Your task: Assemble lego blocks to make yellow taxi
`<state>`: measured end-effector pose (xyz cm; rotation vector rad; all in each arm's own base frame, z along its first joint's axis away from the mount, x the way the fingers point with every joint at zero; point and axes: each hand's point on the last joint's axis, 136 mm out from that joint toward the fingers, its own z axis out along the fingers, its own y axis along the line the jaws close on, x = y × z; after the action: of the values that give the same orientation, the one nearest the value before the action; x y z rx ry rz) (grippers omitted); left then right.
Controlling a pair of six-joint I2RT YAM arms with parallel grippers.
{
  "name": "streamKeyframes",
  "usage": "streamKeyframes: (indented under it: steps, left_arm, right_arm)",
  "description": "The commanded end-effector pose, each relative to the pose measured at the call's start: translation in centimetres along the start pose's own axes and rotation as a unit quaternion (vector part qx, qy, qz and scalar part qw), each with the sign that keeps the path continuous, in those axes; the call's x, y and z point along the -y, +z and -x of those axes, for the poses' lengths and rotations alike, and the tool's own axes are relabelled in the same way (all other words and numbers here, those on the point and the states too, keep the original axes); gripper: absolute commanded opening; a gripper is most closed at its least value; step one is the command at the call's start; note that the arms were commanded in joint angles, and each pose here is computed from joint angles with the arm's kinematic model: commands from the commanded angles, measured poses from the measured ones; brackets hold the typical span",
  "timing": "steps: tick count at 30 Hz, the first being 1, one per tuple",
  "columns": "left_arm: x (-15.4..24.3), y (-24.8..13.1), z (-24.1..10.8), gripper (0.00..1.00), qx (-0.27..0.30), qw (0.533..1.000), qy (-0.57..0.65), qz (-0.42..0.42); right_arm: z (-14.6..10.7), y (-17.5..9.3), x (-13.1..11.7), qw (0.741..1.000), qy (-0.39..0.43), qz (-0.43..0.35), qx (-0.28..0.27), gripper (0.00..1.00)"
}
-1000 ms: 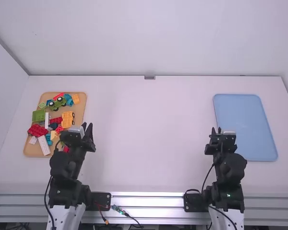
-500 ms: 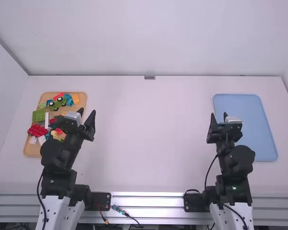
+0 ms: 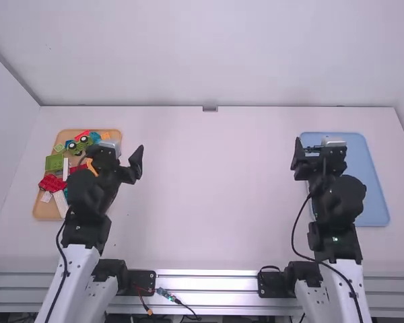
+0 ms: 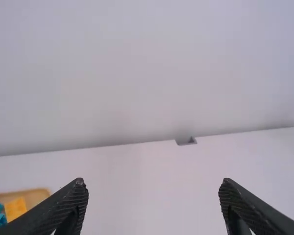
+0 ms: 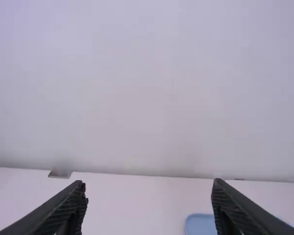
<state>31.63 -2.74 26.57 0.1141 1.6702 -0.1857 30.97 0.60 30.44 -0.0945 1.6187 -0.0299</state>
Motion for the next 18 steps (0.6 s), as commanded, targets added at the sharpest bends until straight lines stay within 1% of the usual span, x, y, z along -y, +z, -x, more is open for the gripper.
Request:
streamKeyframes:
  steps: [1,2,4,5,10,15,16,18]
  left_arm:
    - [-0.4,0.6,-0.4,0.76,-0.01,1.0,-0.006,0.005]
    - [-0.7,1.1,-1.1,0.79,-0.021,1.0,-0.019,0.01]
    - [-1.2,1.5,-1.6,0.81,-0.031,0.999,-0.033,0.023]
    - [-1.7,1.8,-2.3,0.83,-0.042,0.997,-0.047,0.036]
    - [-3.1,2.7,-3.6,0.9,-0.065,0.992,-0.082,0.071]
    - [-3.5,3.2,-4.3,0.94,-0.085,0.987,-0.105,0.083]
    - [-3.5,3.4,-4.3,0.99,-0.091,0.987,-0.106,0.083]
    - [-3.5,3.6,-4.4,0.99,-0.093,0.987,-0.106,0.082]
  right_arm:
    - [-0.3,1.0,0.0,1.0,0.002,0.001,-0.012,0.73]
    - [-1.0,1.6,0.0,1.0,0.002,0.002,-0.023,0.76]
    - [-1.5,2.2,0.0,1.0,0.003,0.003,-0.03,0.79]
    - [-2.2,2.7,0.0,0.999,0.01,0.003,-0.041,0.81]
    - [-4.7,3.9,-0.2,0.996,0.041,0.004,-0.082,0.89]
    - [-6.2,4.6,-0.6,0.993,0.043,0.013,-0.107,0.94]
    - [-6.6,4.8,-0.8,0.993,0.045,0.018,-0.112,0.95]
    - [-7.2,5.0,-1.1,0.991,0.046,0.028,-0.12,0.97]
